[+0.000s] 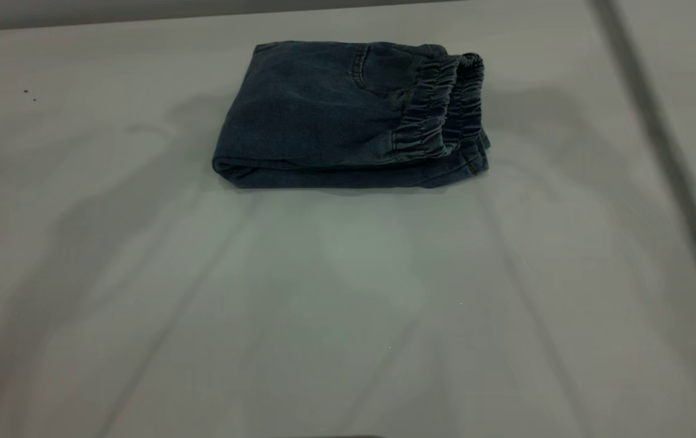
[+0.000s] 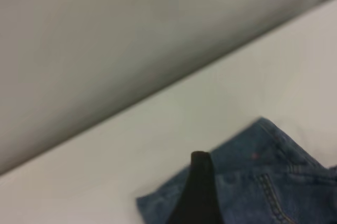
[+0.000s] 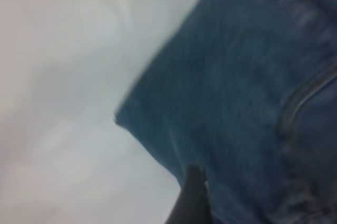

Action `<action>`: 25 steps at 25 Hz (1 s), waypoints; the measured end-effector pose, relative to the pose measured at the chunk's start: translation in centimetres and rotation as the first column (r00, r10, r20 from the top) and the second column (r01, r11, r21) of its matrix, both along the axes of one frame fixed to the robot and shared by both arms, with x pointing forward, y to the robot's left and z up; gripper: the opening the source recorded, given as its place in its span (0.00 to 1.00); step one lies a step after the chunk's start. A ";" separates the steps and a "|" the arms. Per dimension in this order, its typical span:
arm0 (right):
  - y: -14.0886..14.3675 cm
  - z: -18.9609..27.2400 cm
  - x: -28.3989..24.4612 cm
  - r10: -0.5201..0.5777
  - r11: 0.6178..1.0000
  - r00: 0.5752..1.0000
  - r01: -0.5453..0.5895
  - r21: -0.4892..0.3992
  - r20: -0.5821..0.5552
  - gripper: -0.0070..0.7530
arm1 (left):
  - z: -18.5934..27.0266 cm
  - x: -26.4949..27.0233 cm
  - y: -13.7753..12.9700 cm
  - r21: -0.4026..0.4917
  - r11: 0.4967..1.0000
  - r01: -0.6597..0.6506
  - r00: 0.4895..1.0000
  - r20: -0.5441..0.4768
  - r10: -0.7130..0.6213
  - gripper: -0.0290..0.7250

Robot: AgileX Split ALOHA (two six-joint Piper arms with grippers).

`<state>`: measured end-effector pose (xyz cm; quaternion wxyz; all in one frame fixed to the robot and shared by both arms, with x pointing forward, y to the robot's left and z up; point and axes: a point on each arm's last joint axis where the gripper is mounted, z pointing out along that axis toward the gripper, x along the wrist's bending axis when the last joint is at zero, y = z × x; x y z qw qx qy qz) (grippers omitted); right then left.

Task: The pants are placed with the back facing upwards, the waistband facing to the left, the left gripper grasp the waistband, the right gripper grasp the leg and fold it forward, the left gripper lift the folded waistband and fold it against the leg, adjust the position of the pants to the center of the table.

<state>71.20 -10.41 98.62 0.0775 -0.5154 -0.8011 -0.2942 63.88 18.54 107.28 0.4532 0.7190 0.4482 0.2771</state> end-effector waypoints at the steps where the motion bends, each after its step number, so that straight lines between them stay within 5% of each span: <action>1: 1.3 -1.6 -0.3 0.005 0.999 1.000 -0.006 -0.051 -0.023 0.74 | 0.7 -0.2 0.5 -0.004 1.000 -0.003 1.000 0.010 0.003 0.80; 6: 5.3 -8.4 -1.4 -0.068 0.959 0.996 0.049 -0.280 -0.057 0.73 | 1.4 -0.8 1.0 -0.013 1.000 0.023 1.000 -0.003 -0.023 0.80; 10: 6.1 -12.2 -1.4 -0.139 0.923 0.990 0.122 -0.364 -0.021 0.73 | 1.2 -1.0 0.8 -0.024 0.999 0.042 0.999 -0.029 -0.043 0.80; 14: 6.1 -14.3 -1.5 -0.186 0.902 0.981 0.150 -0.405 -0.050 0.73 | 1.1 -1.1 0.7 -0.027 0.998 0.056 0.997 -0.045 -0.057 0.80; 25: 7.2 -13.4 -4.3 -0.034 0.899 0.969 -0.077 -0.430 -0.244 0.73 | 1.0 -1.2 0.7 0.011 0.997 0.074 0.996 -0.046 -0.073 0.80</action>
